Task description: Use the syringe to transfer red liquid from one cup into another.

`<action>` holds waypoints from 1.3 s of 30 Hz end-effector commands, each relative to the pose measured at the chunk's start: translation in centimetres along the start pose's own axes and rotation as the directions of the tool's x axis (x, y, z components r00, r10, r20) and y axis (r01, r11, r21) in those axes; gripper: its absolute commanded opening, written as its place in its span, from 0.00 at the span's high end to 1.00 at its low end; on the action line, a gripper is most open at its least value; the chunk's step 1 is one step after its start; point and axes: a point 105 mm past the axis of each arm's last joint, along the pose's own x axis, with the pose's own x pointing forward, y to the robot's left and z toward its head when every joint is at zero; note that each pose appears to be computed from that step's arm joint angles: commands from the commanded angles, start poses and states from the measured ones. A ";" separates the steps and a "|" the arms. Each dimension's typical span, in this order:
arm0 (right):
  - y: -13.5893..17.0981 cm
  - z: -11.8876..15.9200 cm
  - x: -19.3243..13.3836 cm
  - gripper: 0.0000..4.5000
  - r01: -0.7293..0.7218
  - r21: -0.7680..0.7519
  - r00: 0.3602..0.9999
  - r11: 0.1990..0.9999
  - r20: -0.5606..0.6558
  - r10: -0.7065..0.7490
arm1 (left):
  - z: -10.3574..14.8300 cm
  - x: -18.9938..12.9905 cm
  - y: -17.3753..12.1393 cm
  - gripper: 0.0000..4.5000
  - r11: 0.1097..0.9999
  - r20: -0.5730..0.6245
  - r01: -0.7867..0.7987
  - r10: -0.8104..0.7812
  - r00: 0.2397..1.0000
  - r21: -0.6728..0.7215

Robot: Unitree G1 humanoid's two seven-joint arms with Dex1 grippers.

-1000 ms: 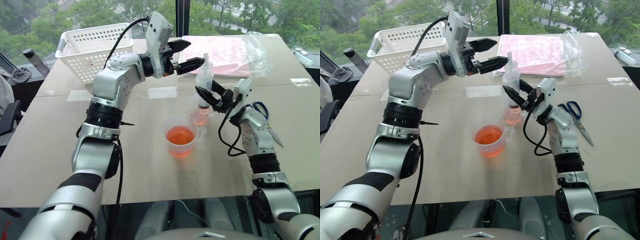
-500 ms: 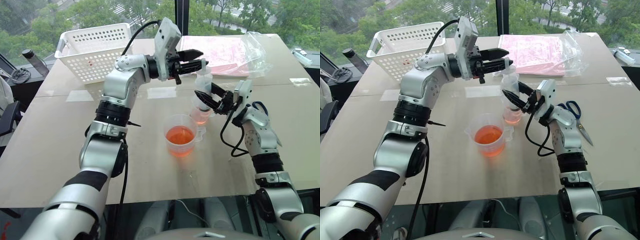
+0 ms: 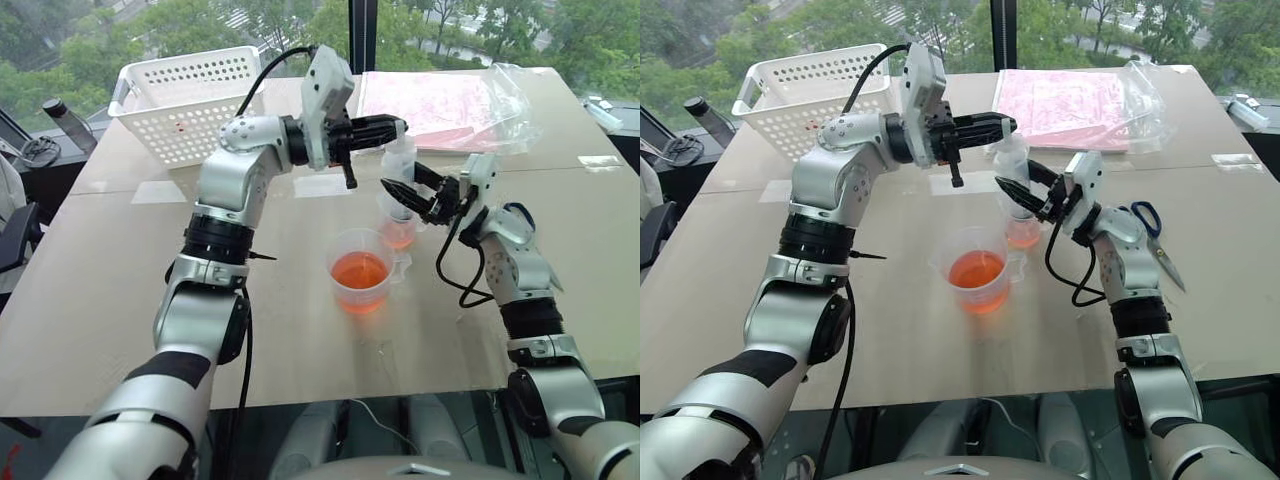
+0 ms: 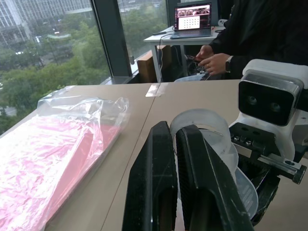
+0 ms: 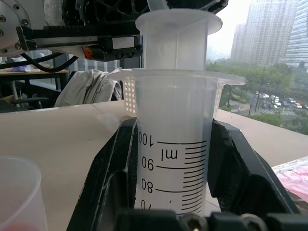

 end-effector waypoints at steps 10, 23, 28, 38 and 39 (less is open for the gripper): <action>-0.7 6.3 1.6 0.66 0.003 -0.127 0.988 0.992 0.153 0.016 | -3.8 1.4 -3.2 0.99 0.993 -0.090 0.121 -0.121 0.989 -0.013; -0.5 5.9 1.4 0.66 -0.005 -0.117 0.991 0.993 0.131 0.020 | 0.2 -0.5 -0.5 0.61 0.990 0.067 -0.029 0.038 0.997 -0.138; -0.6 6.3 1.3 0.66 0.002 -0.076 0.989 0.997 0.146 0.009 | 1.3 -2.6 0.1 0.35 0.985 0.083 -0.080 0.093 0.992 -0.152; -0.3 6.9 1.3 0.66 0.006 -0.066 0.988 0.998 0.154 0.005 | 1.2 -7.2 -2.7 0.35 0.961 0.053 -0.012 0.028 0.998 -0.277; -0.4 7.2 1.2 0.66 0.009 -0.065 0.987 0.998 0.162 0.001 | 0.8 -7.6 -2.8 0.35 0.961 0.026 -0.026 0.034 0.999 -0.275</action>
